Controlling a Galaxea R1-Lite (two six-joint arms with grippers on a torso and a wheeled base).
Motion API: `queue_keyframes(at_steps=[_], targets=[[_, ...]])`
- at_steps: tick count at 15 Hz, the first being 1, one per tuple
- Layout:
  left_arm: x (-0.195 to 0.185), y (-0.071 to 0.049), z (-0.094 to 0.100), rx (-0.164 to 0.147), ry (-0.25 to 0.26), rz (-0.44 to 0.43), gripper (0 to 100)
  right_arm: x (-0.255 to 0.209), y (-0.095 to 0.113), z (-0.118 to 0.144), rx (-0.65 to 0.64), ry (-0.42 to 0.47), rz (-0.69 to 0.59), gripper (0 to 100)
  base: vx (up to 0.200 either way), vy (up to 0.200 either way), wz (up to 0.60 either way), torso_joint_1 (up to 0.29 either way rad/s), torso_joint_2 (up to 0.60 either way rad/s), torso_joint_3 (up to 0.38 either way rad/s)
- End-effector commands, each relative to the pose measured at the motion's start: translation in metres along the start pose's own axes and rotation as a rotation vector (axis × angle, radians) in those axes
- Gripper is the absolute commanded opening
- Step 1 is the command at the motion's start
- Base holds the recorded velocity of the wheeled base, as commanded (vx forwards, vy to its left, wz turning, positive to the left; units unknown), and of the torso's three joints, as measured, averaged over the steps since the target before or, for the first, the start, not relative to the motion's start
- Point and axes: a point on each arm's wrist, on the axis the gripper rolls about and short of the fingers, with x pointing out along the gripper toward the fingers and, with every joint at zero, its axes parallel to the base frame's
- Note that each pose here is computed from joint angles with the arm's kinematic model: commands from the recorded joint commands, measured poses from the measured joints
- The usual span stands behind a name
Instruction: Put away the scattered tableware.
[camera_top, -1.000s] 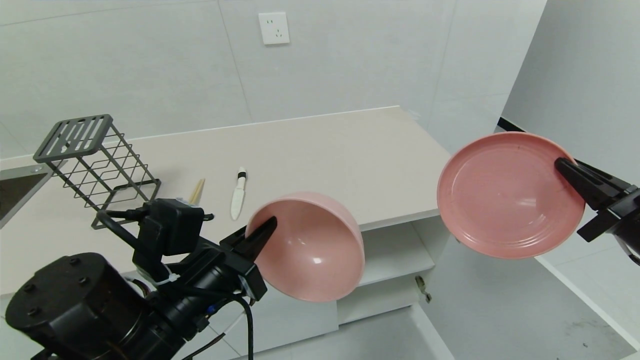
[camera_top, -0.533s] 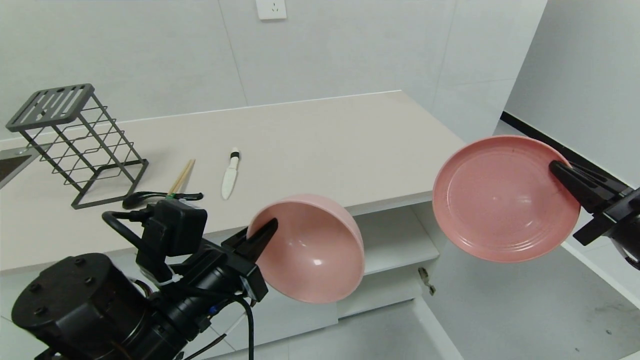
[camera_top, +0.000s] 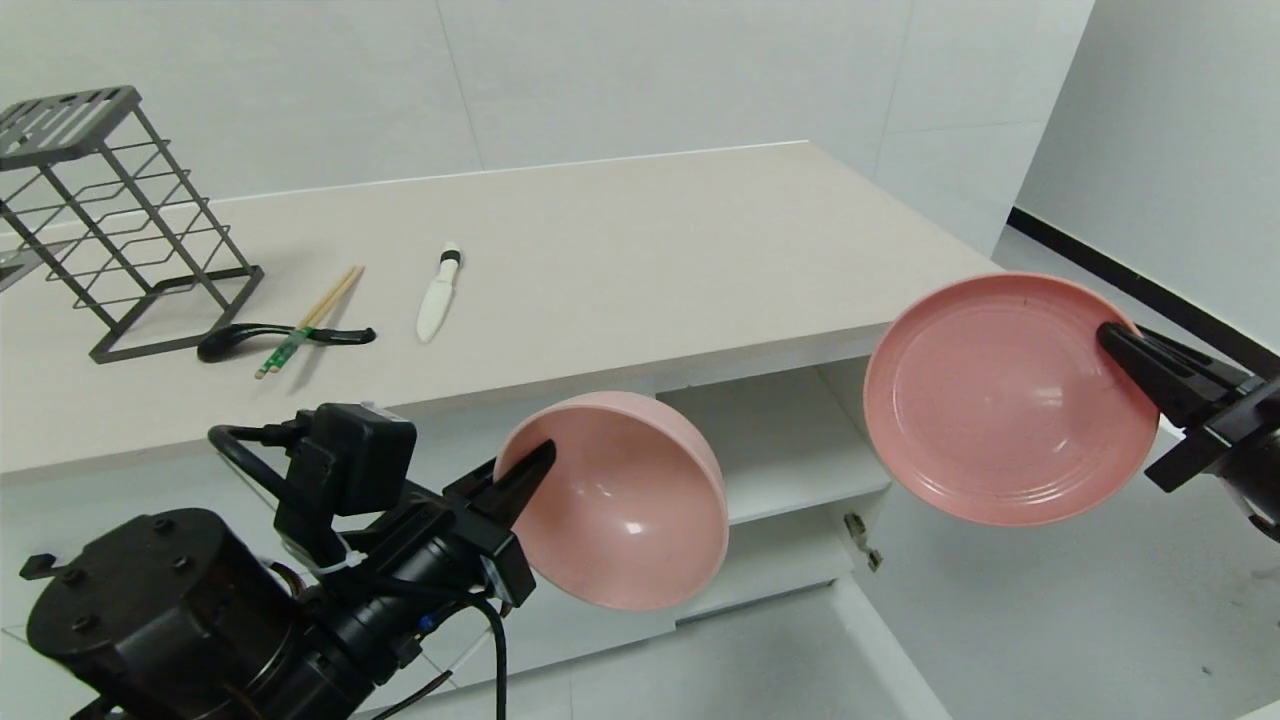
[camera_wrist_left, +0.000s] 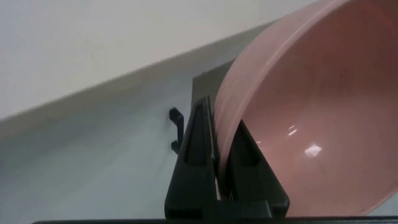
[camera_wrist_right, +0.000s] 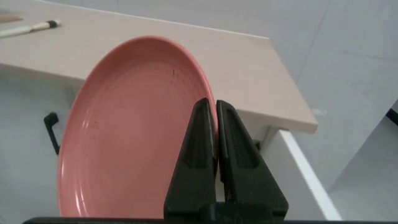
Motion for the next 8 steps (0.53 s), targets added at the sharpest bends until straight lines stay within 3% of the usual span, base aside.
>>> queue_keyframes(at_steps=[1, 8], targets=[[0.0001, 0.0, -0.0005, 0.0, 0.001, 0.001, 0, 0.0002, 0.0001, -0.0002, 0.0, 0.0, 0.001, 0, 0.0, 0.0, 0.0, -0.246, 0.49, 0.232], [-0.0001, 0.0001, -0.0002, 0.0, 0.0, 0.0, 0, -0.0001, 0.0001, -0.0005, -0.002, 0.002, 0.0, 0, 0.0, 0.0, 0.0, -0.25, 0.45, 0.202]])
